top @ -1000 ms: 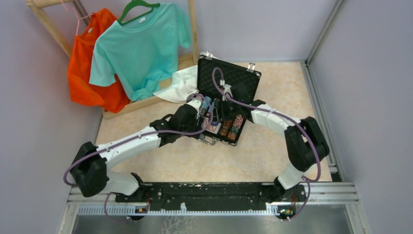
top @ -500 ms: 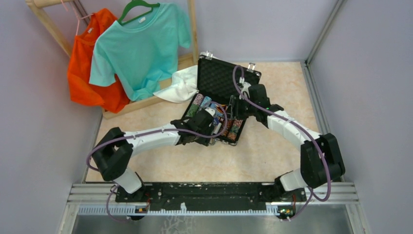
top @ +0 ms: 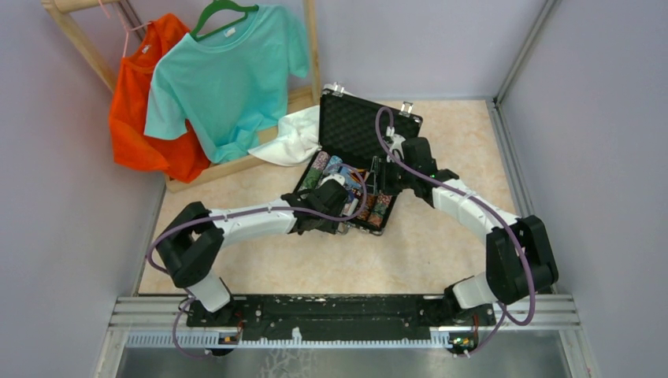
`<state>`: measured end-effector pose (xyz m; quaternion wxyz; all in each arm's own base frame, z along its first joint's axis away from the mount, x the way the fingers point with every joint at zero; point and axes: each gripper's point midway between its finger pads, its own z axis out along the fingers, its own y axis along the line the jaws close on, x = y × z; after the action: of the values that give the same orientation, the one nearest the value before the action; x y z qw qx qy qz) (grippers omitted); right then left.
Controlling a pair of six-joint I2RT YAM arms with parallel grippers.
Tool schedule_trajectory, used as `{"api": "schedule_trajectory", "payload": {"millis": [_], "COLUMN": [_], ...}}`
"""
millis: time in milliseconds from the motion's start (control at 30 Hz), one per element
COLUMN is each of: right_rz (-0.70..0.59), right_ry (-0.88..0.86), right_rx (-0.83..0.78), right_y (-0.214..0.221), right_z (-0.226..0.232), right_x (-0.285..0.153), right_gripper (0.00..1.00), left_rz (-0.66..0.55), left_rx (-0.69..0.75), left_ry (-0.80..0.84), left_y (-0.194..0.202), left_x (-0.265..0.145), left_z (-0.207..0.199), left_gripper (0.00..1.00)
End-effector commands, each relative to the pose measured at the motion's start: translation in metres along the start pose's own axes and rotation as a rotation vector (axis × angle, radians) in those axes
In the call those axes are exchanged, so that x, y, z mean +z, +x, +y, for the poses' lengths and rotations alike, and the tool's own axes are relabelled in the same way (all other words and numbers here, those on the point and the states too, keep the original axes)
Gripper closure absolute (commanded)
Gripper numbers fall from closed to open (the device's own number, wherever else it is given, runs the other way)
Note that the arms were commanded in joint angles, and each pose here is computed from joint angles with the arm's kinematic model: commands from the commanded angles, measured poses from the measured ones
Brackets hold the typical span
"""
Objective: Pack up texas hold em set
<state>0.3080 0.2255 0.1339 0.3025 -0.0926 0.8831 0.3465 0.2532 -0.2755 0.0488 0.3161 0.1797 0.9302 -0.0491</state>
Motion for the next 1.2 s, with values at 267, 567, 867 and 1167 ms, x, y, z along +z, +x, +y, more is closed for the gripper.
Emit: {"api": "schedule_trajectory", "payload": {"millis": [267,567,867,1167], "right_rz": [-0.031,-0.03,-0.023,-0.018], "right_ry": [-0.024,-0.016,-0.011,-0.023], "right_rx": [-0.044,-0.046,-0.045,-0.039], "right_y": [-0.011,-0.011,-0.008,-0.007], "right_z": [0.007,0.004,0.002,0.003], "right_x": [-0.006,-0.007,-0.007,-0.004], "right_gripper": [0.55,0.55,0.56,0.56], "left_rz": [0.009,0.008,0.03,0.056], "left_rx": [-0.015,-0.012,-0.015,0.003], "left_ry": [-0.055,-0.031,0.018,-0.036], "left_y": [0.0,-0.002,0.002,0.006], "left_x": [0.016,0.023,0.027,0.039], "left_z": [-0.001,-0.009,-0.019,-0.012], "left_gripper": [0.35,0.35,0.35,0.35]}}
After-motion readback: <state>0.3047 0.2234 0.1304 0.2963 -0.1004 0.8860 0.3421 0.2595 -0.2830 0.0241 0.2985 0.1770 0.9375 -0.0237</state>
